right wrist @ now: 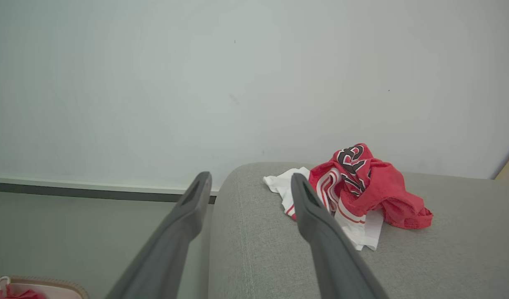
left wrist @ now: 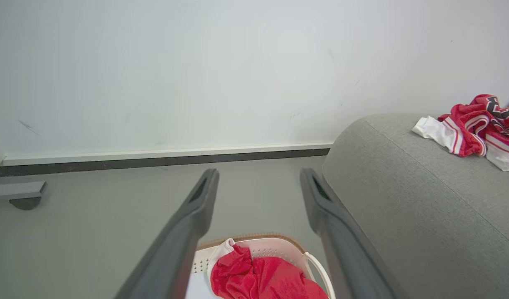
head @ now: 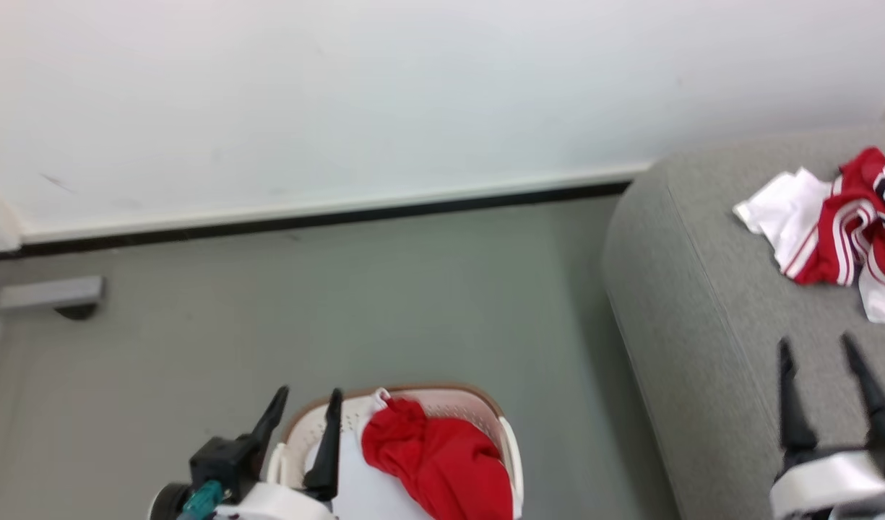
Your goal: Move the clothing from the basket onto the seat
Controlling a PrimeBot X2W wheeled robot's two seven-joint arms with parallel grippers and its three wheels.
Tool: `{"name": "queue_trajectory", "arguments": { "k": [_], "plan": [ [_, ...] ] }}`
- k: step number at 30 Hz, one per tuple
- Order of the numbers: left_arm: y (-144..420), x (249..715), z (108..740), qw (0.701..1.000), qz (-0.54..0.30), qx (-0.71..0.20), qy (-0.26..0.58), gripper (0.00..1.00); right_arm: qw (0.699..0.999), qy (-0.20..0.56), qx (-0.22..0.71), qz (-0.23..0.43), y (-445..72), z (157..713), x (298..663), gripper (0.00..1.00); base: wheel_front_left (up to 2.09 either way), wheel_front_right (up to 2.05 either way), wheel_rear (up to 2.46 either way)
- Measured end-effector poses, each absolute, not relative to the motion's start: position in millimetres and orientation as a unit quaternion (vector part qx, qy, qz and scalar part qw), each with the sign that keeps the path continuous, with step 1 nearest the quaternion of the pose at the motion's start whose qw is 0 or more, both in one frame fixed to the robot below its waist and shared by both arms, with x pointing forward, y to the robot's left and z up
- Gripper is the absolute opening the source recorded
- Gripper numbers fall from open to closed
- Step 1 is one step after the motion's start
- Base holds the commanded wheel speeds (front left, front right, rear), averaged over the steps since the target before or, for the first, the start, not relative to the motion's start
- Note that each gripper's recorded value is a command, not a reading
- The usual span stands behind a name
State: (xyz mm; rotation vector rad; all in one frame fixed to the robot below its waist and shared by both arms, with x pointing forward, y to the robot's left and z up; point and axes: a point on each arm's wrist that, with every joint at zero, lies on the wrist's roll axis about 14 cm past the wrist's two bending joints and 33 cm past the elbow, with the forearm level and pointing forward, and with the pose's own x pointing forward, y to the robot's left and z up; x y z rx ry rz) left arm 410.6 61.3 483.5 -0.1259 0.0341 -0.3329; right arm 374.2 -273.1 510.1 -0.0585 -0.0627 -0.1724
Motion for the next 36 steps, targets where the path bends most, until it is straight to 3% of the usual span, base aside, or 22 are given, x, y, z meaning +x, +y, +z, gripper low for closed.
{"name": "queue_trajectory", "arguments": {
  "k": [8, 17, 36],
  "plan": [
    [118.4, 379.3, 496.5, 0.996, -0.075, -0.055, -0.009, 1.00, 1.000, -0.005, -0.002, -0.012, -213.5, 486.4, 355.8, 1.00, 0.00, 0.00, 0.00],
    [137.5, 353.5, 497.4, 0.997, -0.046, -0.061, -0.018, 1.00, 0.999, -0.005, 0.019, 0.026, -184.7, 484.1, 348.8, 1.00, 0.00, 0.00, 0.00],
    [127.6, 360.0, 494.9, 0.996, -0.062, -0.062, -0.017, 1.00, 1.000, -0.009, 0.023, 0.011, -193.5, 486.6, 347.8, 1.00, 0.00, 0.00, 0.00]
  ]
}}
